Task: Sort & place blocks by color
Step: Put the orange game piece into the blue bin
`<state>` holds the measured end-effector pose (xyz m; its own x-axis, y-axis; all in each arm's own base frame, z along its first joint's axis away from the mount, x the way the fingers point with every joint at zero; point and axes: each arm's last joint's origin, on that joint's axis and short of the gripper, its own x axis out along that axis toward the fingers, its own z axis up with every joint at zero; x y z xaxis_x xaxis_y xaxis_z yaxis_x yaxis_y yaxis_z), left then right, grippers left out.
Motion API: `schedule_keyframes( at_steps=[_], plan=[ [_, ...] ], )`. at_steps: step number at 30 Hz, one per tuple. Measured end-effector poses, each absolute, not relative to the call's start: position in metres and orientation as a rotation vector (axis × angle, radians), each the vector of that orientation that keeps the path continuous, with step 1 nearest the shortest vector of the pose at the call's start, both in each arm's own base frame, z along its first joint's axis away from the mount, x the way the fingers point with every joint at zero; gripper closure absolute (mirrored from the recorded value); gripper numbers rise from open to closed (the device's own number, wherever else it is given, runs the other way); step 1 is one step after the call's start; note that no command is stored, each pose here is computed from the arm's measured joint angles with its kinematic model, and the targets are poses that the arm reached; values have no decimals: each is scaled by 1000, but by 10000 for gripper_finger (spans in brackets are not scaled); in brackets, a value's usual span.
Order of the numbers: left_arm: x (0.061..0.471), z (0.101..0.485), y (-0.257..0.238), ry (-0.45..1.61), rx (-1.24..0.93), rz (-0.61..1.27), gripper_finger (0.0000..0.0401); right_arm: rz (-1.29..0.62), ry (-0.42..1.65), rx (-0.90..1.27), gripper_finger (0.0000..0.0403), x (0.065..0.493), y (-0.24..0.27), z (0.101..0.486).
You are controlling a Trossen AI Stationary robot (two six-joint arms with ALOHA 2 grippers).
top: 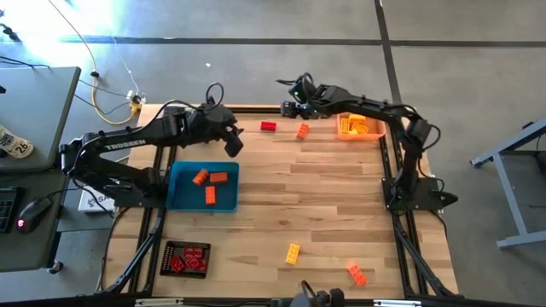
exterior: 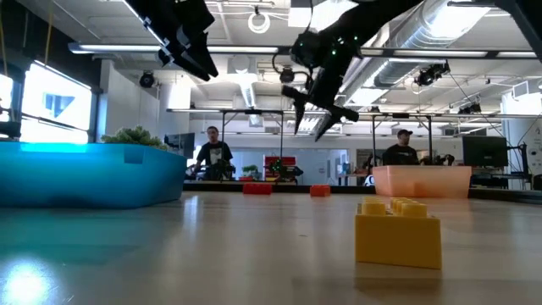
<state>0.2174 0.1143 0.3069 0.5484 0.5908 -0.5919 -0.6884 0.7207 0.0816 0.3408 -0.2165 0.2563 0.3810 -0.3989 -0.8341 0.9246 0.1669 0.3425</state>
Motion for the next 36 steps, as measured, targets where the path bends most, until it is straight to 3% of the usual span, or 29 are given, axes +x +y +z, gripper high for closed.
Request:
schedule_keyframes(
  at_steps=[11, 36],
  plan=[
    [213, 307, 122, 668, -101, 758, 233, -1144, 782, 1039, 176, 346, -223, 215],
    [214, 306, 121, 699, -31, 659, 233, -1255, 897, 1180, 176, 352, -226, 163]
  ],
)
